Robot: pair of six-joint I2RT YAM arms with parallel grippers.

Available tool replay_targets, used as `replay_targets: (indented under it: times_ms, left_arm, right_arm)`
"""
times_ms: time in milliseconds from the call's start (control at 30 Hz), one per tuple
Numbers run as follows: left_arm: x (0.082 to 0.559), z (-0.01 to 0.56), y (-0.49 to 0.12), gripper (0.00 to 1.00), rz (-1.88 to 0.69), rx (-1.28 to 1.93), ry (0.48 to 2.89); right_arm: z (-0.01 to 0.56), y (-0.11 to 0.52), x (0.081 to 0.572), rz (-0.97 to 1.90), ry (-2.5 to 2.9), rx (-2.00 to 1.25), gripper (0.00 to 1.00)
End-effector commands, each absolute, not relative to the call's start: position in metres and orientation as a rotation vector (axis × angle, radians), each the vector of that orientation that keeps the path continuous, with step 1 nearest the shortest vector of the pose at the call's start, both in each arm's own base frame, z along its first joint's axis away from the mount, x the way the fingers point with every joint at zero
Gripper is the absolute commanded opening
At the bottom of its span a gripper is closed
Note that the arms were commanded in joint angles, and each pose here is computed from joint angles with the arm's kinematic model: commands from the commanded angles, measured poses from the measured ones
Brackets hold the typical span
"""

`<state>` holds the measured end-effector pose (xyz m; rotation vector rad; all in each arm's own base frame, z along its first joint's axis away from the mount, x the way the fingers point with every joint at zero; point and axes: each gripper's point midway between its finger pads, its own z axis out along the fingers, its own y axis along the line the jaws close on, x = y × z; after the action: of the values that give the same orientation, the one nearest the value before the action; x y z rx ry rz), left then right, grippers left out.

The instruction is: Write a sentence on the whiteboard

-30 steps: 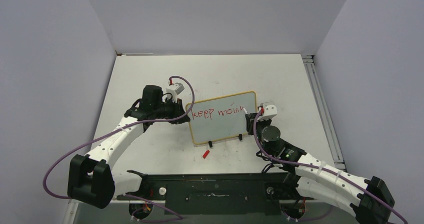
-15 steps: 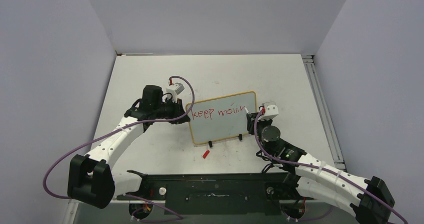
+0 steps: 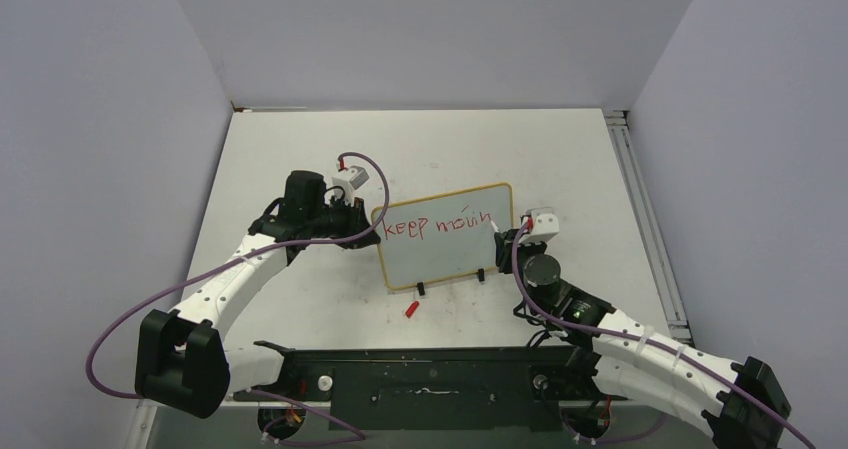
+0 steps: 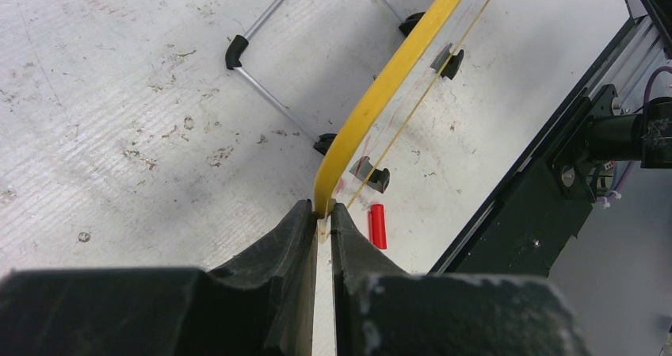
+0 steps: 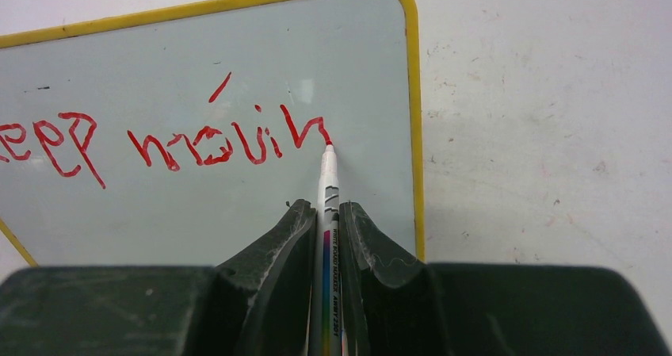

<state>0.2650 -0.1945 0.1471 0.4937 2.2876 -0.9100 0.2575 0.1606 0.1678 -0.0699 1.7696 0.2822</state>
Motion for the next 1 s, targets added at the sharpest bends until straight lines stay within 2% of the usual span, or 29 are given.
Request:
replay_targets:
  times_ms: [0, 967]
  left_arm:
    - [0.272, 0.165, -0.197, 0.00, -0.907, 0.498, 2.234]
    - [0.272, 0.164, -0.197, 0.00, -0.905, 0.495, 2.239]
  right_arm:
    - [0.171, 0.157, 0.258, 0.284, 1.759, -0.033, 0.05]
    - [0.199, 0.149, 0.263, 0.246, 1.687, -0.024, 0.05]
